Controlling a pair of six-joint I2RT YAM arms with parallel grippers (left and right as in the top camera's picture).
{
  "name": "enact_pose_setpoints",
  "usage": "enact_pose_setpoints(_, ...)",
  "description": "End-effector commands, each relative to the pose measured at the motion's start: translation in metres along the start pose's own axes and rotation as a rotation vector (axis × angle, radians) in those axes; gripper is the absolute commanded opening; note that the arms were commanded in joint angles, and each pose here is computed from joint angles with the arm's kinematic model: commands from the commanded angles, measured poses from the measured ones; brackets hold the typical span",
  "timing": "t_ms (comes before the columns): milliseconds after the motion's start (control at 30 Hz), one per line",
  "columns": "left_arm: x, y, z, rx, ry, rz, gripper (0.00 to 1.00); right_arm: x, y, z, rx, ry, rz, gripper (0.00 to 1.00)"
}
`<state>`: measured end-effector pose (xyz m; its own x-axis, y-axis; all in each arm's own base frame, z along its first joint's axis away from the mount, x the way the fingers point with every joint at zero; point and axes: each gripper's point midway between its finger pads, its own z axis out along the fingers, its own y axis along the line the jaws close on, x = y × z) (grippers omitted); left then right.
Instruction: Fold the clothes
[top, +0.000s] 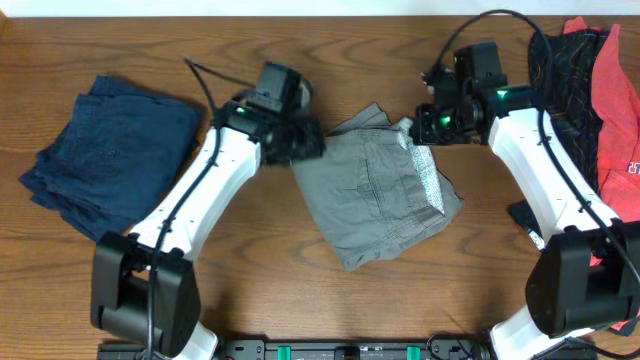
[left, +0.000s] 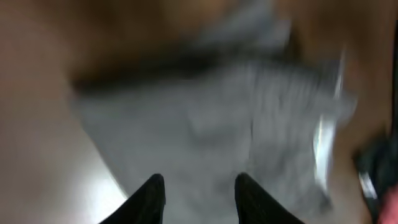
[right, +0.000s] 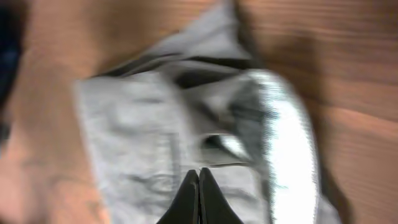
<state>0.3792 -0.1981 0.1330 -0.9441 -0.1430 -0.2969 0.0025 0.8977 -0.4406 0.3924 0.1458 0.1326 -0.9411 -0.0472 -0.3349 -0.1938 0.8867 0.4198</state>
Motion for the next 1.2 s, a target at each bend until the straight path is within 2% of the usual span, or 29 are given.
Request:
enact_pose_setpoints(0,-0.026,0.019,0.012,-0.112,-0.106,0.064,0.39,0.013,0.033,0.006,-0.11,0.039,-0.124,0.01)
enact_pose_setpoints(200,-0.025,0.032,0.053,-0.131,-0.069,0.055,0.39,0.028,0.029,0.035,-0.066,0.096,-0.141,0.01)
enact_pose_setpoints(300,-0.012,0.046,0.072,-0.166,-0.003,0.04,0.39,0.028,0.016,0.051,-0.025,0.113,-0.128,0.01)
enact_pose_setpoints(367,0.0,0.057,0.084,-0.193,0.049,0.028,0.39,0.026,-0.005,0.062,0.069,0.111,-0.074,0.01)
enact_pose_setpoints(533,0.032,0.075,0.099,-0.241,0.185,-0.005,0.39,0.01,-0.039,0.087,0.19,0.057,-0.036,0.01)
enact_pose_setpoints(733,0.095,0.078,0.081,-0.265,0.453,-0.075,0.39,-0.02,-0.06,0.105,0.271,-0.067,-0.026,0.01)
enact_pose_setpoints(933,0.147,0.052,0.059,-0.203,0.68,-0.131,0.34,-0.041,-0.043,0.108,0.181,-0.149,-0.021,0.07)
enact_pose_setpoints(1033,0.16,0.036,0.05,-0.17,0.726,-0.128,0.33,-0.033,-0.026,0.107,0.087,-0.105,-0.019,0.04)
enact_pose_setpoints(1167,0.147,0.021,0.031,-0.14,0.646,-0.08,0.33,-0.02,-0.019,0.079,0.082,-0.054,0.007,0.01)
